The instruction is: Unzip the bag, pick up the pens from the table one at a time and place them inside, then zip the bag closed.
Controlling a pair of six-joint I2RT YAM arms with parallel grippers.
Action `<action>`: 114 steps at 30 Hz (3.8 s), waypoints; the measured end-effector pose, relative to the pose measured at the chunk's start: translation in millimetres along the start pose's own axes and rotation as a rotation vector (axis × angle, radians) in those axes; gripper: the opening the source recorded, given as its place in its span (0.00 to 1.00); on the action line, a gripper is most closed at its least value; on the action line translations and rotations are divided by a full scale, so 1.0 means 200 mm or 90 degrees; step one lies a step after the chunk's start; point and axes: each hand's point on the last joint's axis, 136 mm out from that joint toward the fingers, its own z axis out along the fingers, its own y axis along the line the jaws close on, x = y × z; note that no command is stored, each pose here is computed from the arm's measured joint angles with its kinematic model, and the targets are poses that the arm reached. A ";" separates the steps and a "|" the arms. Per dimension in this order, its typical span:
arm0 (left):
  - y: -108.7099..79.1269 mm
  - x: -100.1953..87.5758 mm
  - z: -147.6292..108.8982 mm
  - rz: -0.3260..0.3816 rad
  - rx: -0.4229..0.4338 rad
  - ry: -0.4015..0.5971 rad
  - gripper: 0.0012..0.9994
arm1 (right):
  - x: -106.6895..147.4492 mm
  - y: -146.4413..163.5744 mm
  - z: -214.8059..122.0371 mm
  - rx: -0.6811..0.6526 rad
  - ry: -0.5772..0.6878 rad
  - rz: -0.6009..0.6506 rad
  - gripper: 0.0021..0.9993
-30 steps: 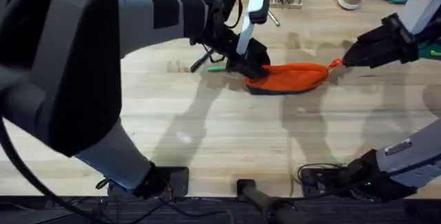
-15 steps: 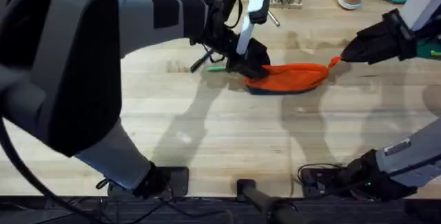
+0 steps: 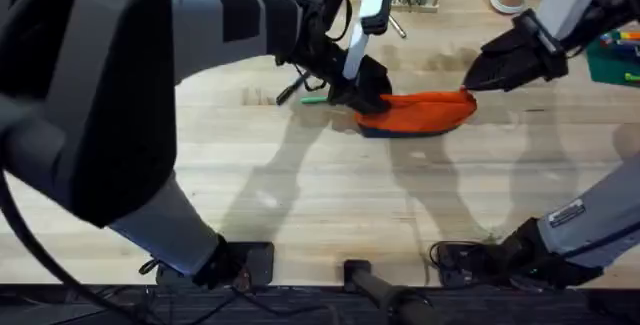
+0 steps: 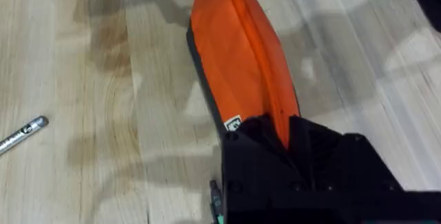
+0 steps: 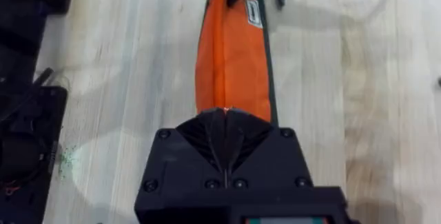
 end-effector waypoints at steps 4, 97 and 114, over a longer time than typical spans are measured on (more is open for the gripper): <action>0.00 0.00 0.00 0.000 0.000 0.000 0.04 | -0.06 -0.01 0.05 -0.019 0.010 -0.029 0.03; 0.00 0.00 0.00 0.002 -0.001 0.001 0.04 | -0.46 -0.30 0.03 0.139 0.051 0.568 1.00; 0.00 0.00 0.00 0.002 -0.001 0.001 0.04 | -0.47 -0.28 -0.22 0.302 0.111 0.781 1.00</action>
